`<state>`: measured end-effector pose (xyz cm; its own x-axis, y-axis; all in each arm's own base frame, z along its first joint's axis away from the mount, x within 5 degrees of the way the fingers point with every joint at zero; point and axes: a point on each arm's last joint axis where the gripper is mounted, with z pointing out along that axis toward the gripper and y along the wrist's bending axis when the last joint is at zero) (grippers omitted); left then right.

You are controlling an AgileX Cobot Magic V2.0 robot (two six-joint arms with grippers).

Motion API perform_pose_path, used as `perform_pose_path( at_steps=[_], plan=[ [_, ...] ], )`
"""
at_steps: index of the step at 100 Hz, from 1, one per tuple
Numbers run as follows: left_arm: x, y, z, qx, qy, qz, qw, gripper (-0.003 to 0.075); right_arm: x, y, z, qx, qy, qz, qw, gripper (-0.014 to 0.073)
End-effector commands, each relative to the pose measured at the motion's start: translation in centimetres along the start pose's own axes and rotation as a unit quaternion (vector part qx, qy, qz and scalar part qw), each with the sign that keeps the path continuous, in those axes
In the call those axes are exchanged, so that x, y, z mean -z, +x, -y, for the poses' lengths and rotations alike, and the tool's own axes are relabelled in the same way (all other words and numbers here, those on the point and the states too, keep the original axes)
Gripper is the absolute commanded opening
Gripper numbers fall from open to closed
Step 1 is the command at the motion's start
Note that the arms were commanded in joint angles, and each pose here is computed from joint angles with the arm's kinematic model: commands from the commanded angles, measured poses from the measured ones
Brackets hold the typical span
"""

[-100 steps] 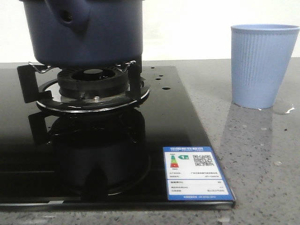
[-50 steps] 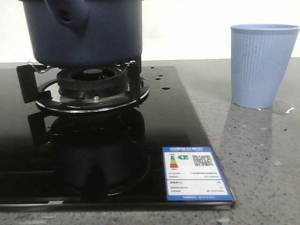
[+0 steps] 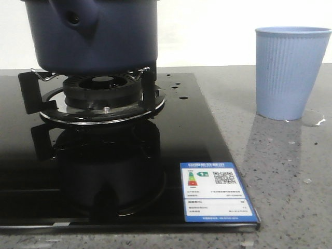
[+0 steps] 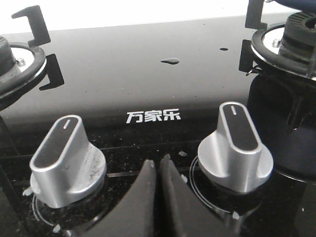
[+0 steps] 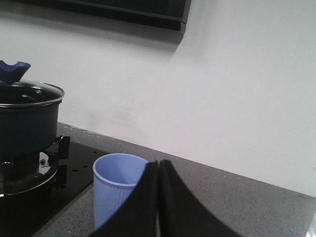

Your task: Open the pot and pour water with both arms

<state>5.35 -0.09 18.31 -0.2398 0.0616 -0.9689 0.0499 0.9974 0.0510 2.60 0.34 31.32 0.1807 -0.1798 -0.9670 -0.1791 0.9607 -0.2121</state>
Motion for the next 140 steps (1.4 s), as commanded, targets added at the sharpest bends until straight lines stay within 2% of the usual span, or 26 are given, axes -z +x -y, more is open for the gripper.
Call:
perform_pose_path(
  at_steps=[1,9,16,26,38,50,57,65,86,140],
  plan=[
    [-0.2,0.8,0.1,0.01,0.001,0.015,1.0,-0.0019,0.0,-1.4,0.3,0.008,0.009,0.044,0.999,-0.0073],
    [-0.2,0.8,0.1,0.01,0.001,0.015,1.0,-0.0019,-0.1,-1.2,0.2,0.009,0.009,0.041,0.999,-0.0073],
    [-0.2,0.8,0.1,0.01,0.001,0.015,1.0,-0.0019,-0.4,0.1,0.0,0.01,0.004,0.003,1.0,-0.0073],
    [-0.2,0.8,0.1,0.01,0.001,0.015,1.0,-0.002,-1.1,2.9,-0.7,0.012,-0.003,-0.033,0.999,-0.0073],
    [-0.2,0.8,0.1,0.01,0.001,0.015,1.0,-0.002,-1.8,6.6,-1.4,0.024,0.013,-0.031,0.999,-0.0073],
    [-0.2,0.8,0.1,0.01,0.001,0.015,1.0,-0.0019,-2.0,10.1,-2.0,0.009,0.029,-0.051,0.998,-0.0073],
    [-0.2,0.8,0.1,0.01,0.001,0.015,1.0,-0.0019,-1.7,11.4,-2.2,-0.02,0.032,-0.078,0.996,-0.0073],
    [-0.2,0.8,0.1,0.01,0.001,0.015,1.0,-0.0019,-1.2,11.9,-2.2,-0.043,0.035,-0.101,0.993,-0.0073],
    [-0.2,0.8,0.1,0.01,0.001,0.015,1.0,-0.0019,-0.7,13.2,-2.5,-0.046,0.025,-0.179,0.982,-0.0073],
    [-0.2,0.8,0.1,0.01,0.001,0.015,1.0,-0.0019,-0.8,13.2,-2.4,-0.036,0.027,-0.177,0.983,-0.0073]
  ],
)
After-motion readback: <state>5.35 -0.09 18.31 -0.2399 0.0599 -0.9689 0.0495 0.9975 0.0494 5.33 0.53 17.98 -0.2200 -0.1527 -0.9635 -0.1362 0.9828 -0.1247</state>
